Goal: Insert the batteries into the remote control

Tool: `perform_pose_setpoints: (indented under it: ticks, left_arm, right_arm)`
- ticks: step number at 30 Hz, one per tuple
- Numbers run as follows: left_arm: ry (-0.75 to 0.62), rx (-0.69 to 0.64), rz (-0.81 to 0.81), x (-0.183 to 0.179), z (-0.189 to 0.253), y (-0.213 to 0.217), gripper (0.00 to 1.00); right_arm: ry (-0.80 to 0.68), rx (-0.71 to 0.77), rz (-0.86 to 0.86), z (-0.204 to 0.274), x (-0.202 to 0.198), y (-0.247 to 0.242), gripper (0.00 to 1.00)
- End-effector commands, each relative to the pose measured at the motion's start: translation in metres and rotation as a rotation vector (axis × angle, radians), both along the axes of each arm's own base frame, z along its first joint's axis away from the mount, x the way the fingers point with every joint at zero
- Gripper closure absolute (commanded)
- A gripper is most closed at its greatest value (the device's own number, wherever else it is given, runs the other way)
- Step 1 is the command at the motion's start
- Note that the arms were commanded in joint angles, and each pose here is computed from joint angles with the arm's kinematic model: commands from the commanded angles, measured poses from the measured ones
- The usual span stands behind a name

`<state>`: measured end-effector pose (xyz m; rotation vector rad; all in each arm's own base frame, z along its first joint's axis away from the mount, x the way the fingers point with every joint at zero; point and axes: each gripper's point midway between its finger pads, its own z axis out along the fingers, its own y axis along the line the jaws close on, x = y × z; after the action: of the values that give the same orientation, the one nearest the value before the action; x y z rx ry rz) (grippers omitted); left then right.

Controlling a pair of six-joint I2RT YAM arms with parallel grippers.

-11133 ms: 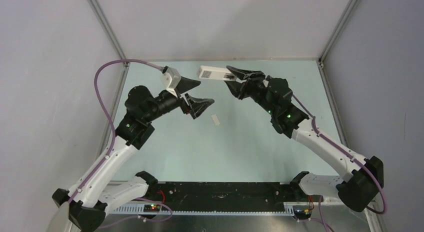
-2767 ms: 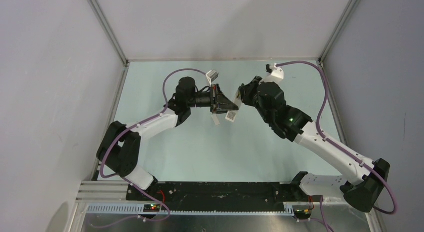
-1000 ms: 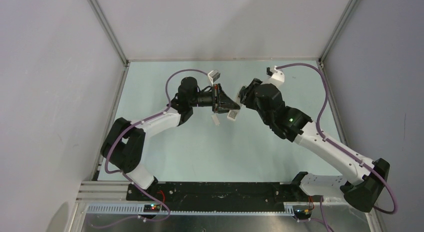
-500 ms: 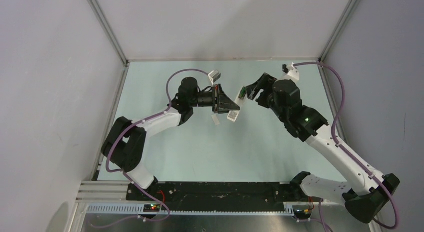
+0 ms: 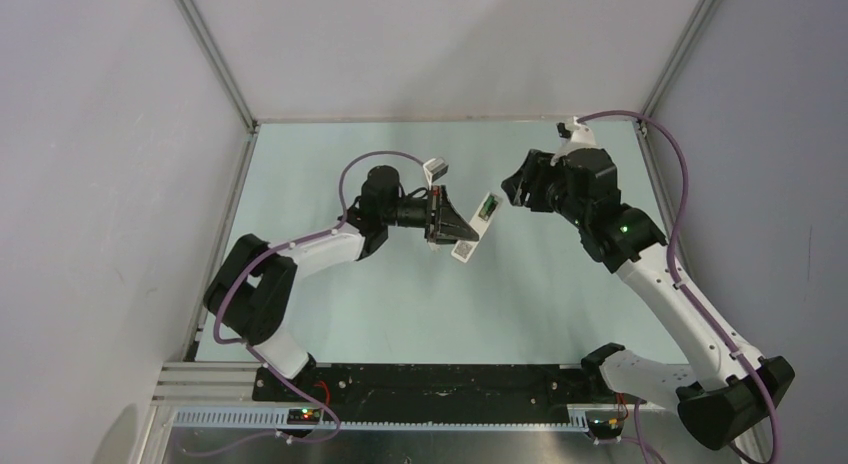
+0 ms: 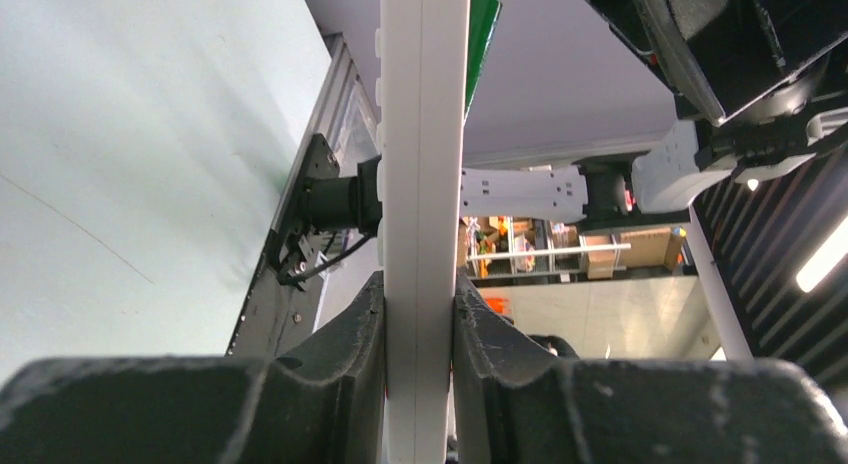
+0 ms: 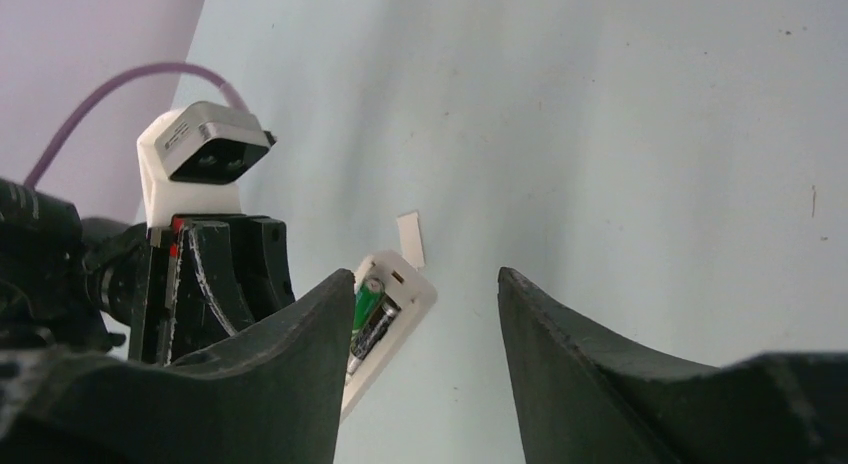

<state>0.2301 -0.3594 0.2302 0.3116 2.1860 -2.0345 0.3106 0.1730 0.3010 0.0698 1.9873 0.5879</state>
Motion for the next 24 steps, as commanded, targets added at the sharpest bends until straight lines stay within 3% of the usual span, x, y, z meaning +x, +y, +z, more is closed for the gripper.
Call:
perform_pose_setpoints:
  ticks: [1,6,15,24]
  left_arm:
    - [-0.057,-0.038,-0.106,-0.024,0.010,-0.004,1.00]
    - [-0.073,-0.049,-0.184,-0.039,0.012,-0.007,1.00]
    - [-0.059,-0.042,-0.223,-0.045,0.004,-0.014,1.00]
    - [-0.060,-0.039,-0.212,-0.045,0.003,-0.014,1.00]
  right_arm:
    - [-0.084,-0.082,0.141,0.018,-0.011,0.006,0.45]
    - [-0.046,-0.168,0.132,0.007,-0.019,-0.003,0.50]
    - [0.015,-0.335,0.111,-0.007,-0.034,-0.001,0.48]
    - [0.042,-0.397,0.164,-0.018,-0.039,0.013,0.63]
